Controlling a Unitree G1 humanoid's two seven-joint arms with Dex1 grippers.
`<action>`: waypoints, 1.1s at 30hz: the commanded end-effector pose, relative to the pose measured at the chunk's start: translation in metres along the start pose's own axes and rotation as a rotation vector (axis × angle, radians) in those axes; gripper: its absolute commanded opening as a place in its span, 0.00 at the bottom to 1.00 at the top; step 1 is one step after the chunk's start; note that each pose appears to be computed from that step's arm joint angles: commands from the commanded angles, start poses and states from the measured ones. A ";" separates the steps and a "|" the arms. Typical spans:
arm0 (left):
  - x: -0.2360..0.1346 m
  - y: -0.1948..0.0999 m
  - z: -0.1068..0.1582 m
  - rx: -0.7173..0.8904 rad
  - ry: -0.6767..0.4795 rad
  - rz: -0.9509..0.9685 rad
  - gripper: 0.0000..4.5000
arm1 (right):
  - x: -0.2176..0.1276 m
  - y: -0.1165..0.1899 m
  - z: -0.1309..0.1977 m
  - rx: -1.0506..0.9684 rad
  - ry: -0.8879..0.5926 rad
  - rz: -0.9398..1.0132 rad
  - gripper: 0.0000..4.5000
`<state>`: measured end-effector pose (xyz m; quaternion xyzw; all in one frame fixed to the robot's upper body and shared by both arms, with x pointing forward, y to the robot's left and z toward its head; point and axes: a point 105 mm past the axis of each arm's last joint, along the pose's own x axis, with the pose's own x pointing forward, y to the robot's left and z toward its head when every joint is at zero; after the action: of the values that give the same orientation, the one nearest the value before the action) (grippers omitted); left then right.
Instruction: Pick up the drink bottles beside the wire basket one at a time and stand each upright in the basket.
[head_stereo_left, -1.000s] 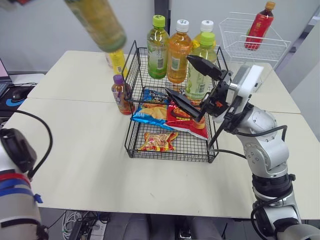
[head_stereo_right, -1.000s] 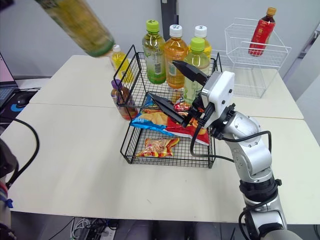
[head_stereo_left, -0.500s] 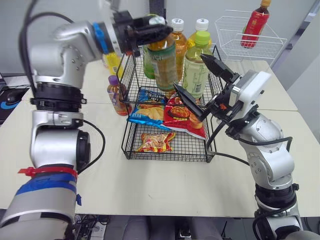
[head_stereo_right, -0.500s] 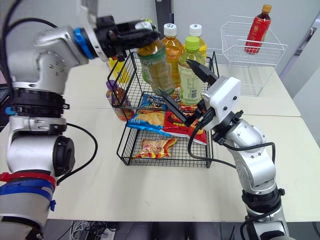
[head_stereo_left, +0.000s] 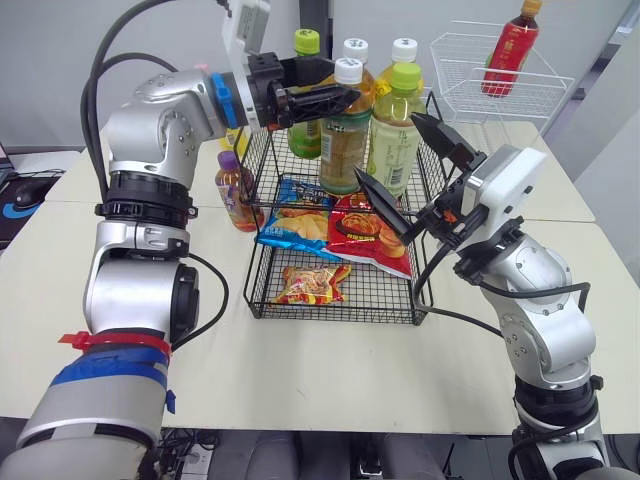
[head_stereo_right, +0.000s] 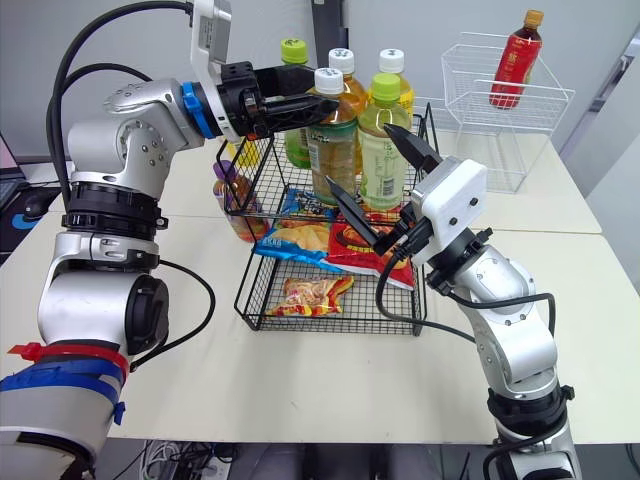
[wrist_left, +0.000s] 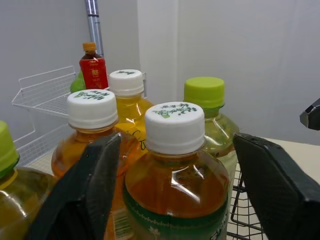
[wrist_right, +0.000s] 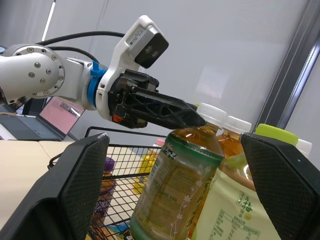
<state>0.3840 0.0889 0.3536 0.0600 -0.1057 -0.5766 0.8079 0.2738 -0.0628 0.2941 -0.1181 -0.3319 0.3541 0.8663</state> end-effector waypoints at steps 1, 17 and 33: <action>-0.010 -0.001 0.036 0.079 -0.074 0.019 0.99 | -0.002 -0.002 0.014 -0.029 -0.046 0.003 1.00; -0.163 -0.004 0.014 0.117 0.018 0.634 0.99 | 0.011 0.012 0.007 0.097 -0.057 0.256 1.00; -0.257 -0.098 -0.092 -0.117 0.177 1.054 0.99 | 0.011 0.055 -0.012 0.323 0.003 0.627 1.00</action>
<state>0.2414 0.3010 0.1999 -0.0195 0.0112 -0.0931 0.9954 0.2617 -0.0158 0.2586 -0.0729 -0.2025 0.6465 0.7319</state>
